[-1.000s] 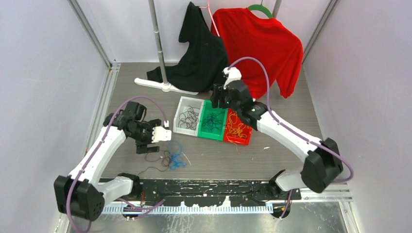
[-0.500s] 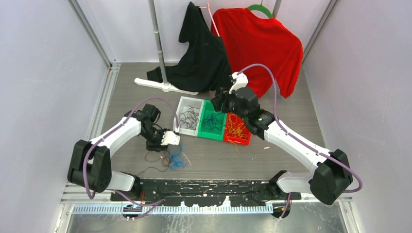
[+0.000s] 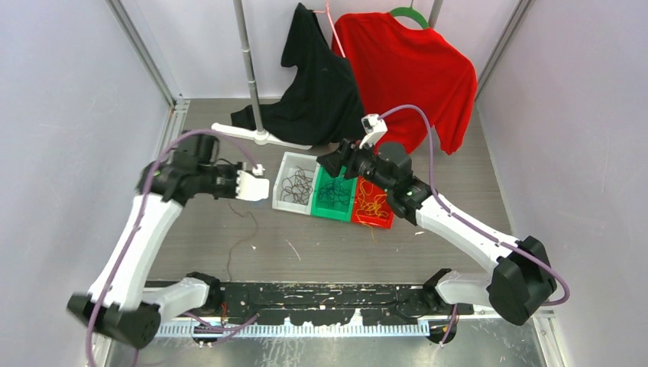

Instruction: Untangle the cables

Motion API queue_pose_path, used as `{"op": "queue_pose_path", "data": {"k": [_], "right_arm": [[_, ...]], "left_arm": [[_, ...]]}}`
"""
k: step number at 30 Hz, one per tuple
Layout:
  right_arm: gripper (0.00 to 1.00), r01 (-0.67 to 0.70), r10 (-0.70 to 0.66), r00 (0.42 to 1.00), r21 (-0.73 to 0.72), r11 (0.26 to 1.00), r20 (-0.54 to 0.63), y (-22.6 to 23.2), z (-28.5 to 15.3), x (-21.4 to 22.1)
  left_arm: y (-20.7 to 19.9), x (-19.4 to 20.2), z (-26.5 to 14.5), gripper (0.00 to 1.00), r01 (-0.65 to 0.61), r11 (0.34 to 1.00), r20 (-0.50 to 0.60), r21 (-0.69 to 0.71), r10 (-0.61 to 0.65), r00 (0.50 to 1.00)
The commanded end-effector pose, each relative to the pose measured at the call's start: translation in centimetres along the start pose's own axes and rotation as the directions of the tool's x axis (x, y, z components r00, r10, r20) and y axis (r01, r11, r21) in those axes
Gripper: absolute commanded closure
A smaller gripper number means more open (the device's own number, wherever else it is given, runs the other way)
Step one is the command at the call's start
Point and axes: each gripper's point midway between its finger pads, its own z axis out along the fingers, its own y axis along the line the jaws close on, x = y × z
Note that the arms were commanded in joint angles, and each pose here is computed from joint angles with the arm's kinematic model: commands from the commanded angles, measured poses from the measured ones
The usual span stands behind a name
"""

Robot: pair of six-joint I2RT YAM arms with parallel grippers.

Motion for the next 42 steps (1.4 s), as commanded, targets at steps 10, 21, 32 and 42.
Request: {"op": "queue_pose_path", "data": {"k": [10, 21, 32, 42], "right_arm": [[0.23, -0.042, 0.068, 0.997, -0.509, 0.860, 0.032, 13.7, -0.6, 3.0], [0.23, -0.127, 0.140, 0.989, -0.749, 0.650, -0.046, 19.8, -2.9, 5.5], [0.23, -0.133, 0.100, 0.991, -0.711, 0.690, -0.087, 19.5, -2.0, 7.6], [0.25, -0.210, 0.220, 0.974, -0.594, 0.776, -0.056, 18.2, 1.6, 8.0]], "left_arm": [[-0.8, -8.9, -11.3, 1.00, -0.007, 0.968, 0.249, -0.249, 0.071, 0.966], [-1.0, -11.0, -13.5, 1.00, 0.013, 0.953, 0.329, -0.303, 0.092, 0.940], [-0.4, -11.9, -14.7, 1.00, 0.001, 0.937, 0.346, -0.350, 0.128, 0.930], [-0.4, -12.3, -15.4, 1.00, -0.003, 0.931, 0.354, -0.366, 0.142, 0.924]]}}
